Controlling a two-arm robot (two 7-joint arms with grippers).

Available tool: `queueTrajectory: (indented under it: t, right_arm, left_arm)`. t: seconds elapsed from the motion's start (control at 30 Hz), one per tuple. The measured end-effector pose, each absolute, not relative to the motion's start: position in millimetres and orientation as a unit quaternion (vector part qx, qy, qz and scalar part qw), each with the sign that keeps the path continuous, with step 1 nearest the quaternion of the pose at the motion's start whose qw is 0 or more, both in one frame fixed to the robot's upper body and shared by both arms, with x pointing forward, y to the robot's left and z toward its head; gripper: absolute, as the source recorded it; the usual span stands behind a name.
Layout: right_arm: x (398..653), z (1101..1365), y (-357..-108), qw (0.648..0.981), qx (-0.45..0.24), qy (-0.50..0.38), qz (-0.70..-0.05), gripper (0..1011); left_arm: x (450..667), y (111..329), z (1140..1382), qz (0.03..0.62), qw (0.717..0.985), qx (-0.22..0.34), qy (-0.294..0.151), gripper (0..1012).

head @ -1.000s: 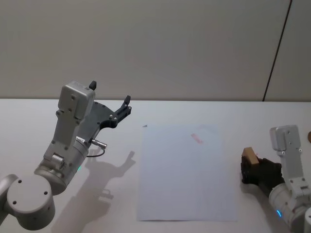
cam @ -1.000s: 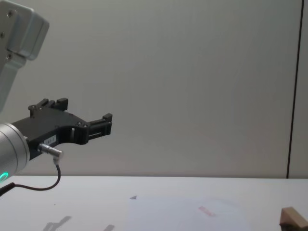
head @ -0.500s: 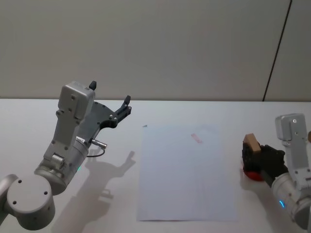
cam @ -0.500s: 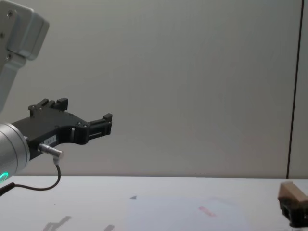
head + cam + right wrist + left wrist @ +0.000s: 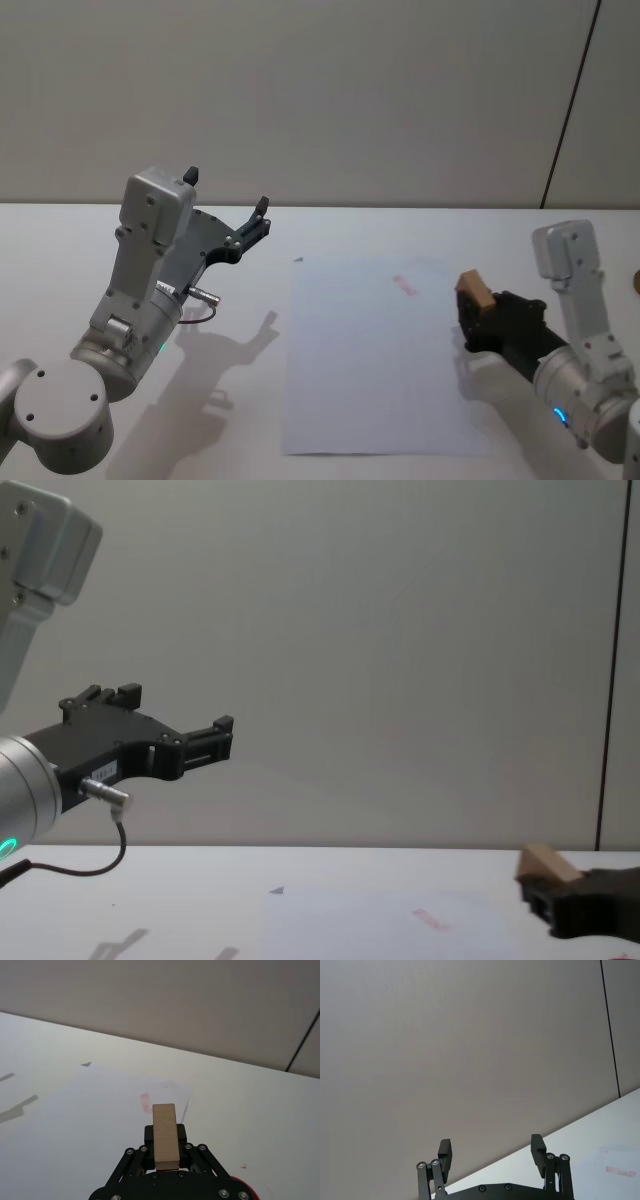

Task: Use the one hand to pick up the stamp and affix it onto the A4 paper.

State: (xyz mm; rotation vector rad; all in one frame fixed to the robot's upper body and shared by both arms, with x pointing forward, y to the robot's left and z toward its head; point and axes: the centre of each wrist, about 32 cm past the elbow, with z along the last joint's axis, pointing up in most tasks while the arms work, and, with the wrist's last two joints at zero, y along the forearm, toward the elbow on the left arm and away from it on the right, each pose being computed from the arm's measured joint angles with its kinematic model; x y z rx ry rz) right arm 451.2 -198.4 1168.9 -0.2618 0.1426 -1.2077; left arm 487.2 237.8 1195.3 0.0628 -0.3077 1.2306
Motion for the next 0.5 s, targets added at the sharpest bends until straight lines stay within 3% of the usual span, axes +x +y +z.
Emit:
queueTrajectory:
  t: [0.5]
  right_arm:
    - [460,1171,-181,0.855,-0.163,0.079,-0.486,219]
  left_arm:
    - [487,238,1195,0.575,0.805,0.029,-0.144,1003]
